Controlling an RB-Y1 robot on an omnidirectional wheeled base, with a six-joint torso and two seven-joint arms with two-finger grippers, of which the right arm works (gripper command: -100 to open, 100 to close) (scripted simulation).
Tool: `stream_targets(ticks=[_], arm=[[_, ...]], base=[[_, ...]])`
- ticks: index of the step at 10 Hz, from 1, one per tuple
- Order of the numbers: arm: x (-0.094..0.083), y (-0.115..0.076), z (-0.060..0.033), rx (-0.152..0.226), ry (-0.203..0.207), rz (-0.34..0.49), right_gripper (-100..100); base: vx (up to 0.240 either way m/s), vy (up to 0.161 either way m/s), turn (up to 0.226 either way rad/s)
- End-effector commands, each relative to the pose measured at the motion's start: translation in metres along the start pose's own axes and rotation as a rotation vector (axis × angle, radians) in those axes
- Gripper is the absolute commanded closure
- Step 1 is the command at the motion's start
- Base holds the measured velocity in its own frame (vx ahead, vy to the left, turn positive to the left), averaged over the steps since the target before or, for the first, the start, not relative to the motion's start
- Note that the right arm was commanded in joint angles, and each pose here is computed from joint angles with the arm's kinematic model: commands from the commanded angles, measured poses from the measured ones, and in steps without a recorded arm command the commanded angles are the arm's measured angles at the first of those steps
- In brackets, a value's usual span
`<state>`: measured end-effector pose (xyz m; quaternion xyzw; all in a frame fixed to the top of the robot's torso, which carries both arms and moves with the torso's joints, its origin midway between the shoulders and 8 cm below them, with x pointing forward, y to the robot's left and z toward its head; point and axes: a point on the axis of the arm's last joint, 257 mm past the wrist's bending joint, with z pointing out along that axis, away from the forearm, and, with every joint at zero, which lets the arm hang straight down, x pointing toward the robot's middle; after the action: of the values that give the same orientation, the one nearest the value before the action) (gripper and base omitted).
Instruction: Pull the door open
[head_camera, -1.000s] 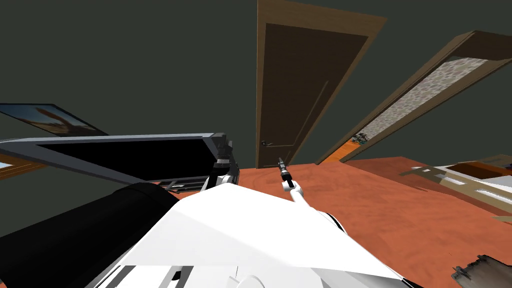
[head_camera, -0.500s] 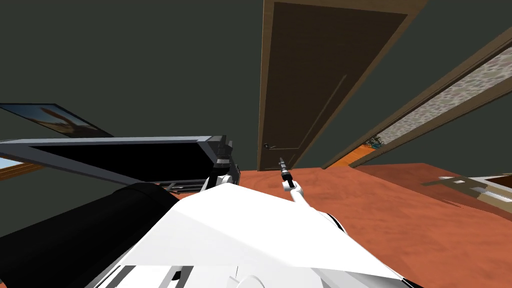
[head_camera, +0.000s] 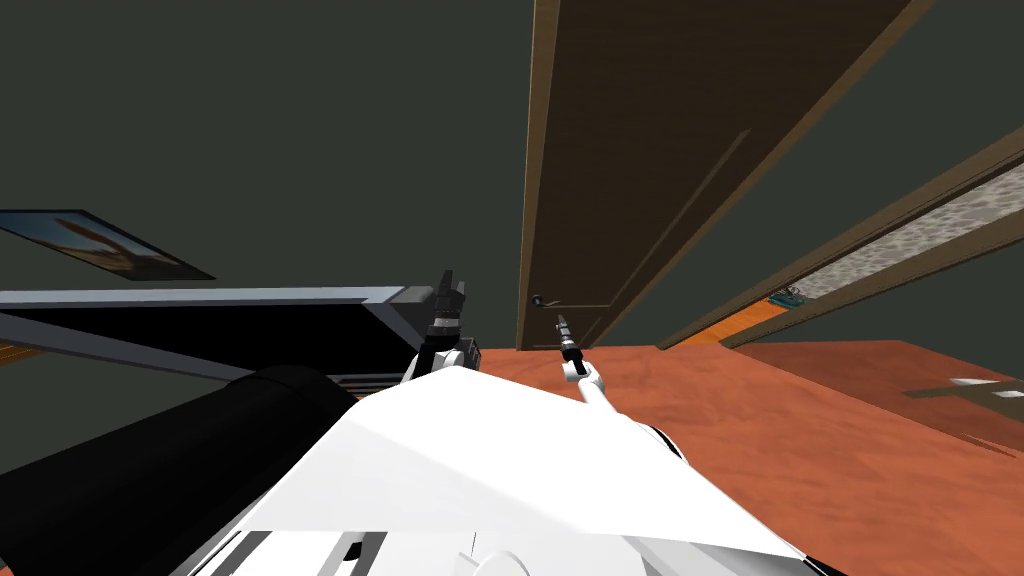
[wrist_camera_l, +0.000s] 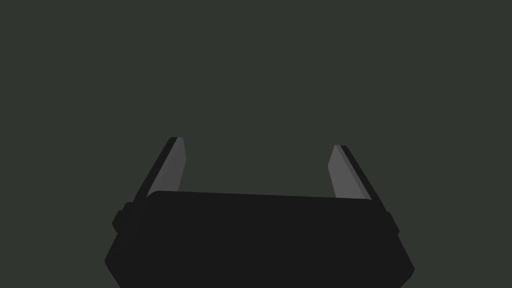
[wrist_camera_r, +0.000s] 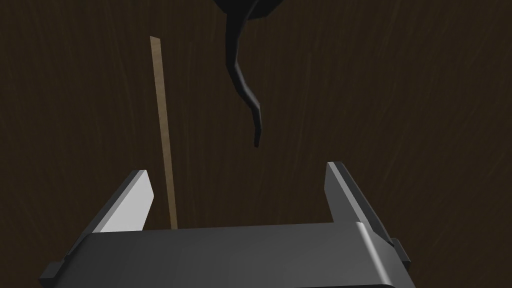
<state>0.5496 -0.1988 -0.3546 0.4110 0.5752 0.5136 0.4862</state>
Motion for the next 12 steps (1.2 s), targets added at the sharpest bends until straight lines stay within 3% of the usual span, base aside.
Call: stream_targets(ticks=[1,12], arm=[[0.0037,0.0005,0.0003,-0.002,0.001,0.007,-100],[0.0131,0.0017,0.0013,-0.005,0.003,0.027,-100]], base=[[0.167,0.055,0.055],[0.114,0.035,0.032]])
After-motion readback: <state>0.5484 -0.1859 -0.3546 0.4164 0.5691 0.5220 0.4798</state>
